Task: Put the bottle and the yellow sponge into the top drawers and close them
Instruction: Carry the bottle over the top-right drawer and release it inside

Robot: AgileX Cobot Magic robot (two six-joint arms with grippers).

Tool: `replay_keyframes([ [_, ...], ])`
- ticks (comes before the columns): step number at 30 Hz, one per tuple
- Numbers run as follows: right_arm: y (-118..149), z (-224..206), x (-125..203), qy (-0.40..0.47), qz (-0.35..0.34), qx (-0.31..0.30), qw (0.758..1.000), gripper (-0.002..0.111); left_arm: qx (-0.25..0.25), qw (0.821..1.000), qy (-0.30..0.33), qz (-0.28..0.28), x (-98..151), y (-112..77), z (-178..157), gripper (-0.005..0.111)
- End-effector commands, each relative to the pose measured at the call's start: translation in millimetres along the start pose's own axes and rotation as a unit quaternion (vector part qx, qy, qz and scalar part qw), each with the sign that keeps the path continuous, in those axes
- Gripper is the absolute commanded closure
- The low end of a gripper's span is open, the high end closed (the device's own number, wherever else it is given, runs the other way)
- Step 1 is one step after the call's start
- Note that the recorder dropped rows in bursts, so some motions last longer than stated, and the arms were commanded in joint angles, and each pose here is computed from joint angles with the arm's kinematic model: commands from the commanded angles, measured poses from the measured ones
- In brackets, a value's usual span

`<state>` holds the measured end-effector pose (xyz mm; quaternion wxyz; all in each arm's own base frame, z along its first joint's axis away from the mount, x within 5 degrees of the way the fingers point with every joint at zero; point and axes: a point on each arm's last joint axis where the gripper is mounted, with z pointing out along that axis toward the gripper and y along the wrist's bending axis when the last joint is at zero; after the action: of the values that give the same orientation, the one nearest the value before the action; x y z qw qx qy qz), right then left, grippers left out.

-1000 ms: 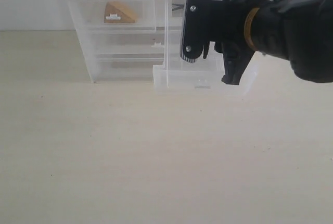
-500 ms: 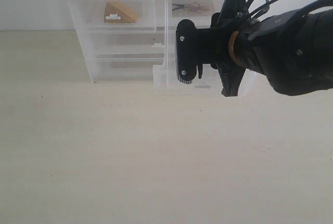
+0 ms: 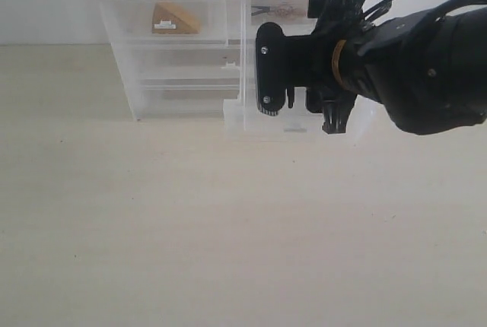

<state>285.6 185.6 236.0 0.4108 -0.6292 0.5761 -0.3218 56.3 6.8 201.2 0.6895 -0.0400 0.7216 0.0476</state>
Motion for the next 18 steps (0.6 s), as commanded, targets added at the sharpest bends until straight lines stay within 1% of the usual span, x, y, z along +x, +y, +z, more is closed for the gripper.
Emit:
replay_keyframes([
  [1,-1,-6,-2,-0.022,0.028,-0.013,0.999,0.042,-0.001,1.000,-0.002,-0.002,0,0.1,0,0.103],
  [2,-2,-8,-3,-0.030,0.033,-0.015,0.999,0.046,-0.001,1.000,-0.002,-0.002,0,0.1,0,0.103],
  [3,-6,-15,-6,-0.057,0.044,-0.019,0.997,0.054,-0.001,1.000,-0.002,-0.002,0,0.1,0,0.103],
  [5,-15,-27,-9,-0.091,0.064,-0.016,0.994,0.060,-0.001,1.000,-0.002,-0.002,0,0.1,0,0.103],
  [7,-27,-43,-5,-0.100,0.127,-0.004,0.987,0.060,-0.001,1.000,-0.002,-0.002,0,0.1,0,0.103],
  [8,-32,-50,-2,-0.096,0.168,-0.001,0.981,0.060,-0.001,1.000,-0.002,-0.002,0,0.1,0,0.103],
  [9,-37,-57,2,-0.091,0.229,-0.003,0.969,0.064,-0.001,1.000,-0.002,-0.002,0,0.1,0,0.103],
  [10,-41,-67,6,-0.089,0.291,-0.009,0.953,0.073,-0.001,1.000,-0.002,-0.002,0,0.1,0,0.103],
  [11,-42,-76,9,-0.091,0.333,-0.023,0.938,0.098,-0.001,1.000,-0.002,-0.002,0,0.1,0,0.103],
  [12,-41,-83,9,-0.106,0.331,-0.035,0.937,0.108,-0.001,1.000,-0.002,-0.002,0,0.1,0,0.103],
  [13,-31,-89,3,-0.128,0.332,-0.069,0.932,0.109,-0.001,1.000,-0.002,-0.002,0,0.1,0,0.103],
  [14,-18,-91,-2,-0.128,0.327,-0.103,0.931,0.109,-0.001,1.000,-0.002,-0.002,0,0.1,0,0.103],
  [15,3,-89,-8,-0.113,0.279,-0.145,0.943,0.109,-0.001,1.000,-0.002,-0.002,0,0.1,0,0.103],
  [17,26,-84,-16,-0.087,0.205,-0.184,0.957,0.109,-0.001,1.000,-0.002,-0.002,0,0.1,0,0.103],
  [18,32,-81,-19,-0.075,0.192,-0.197,0.958,0.109,-0.001,1.000,-0.002,-0.002,0,0.1,0,0.103],
])
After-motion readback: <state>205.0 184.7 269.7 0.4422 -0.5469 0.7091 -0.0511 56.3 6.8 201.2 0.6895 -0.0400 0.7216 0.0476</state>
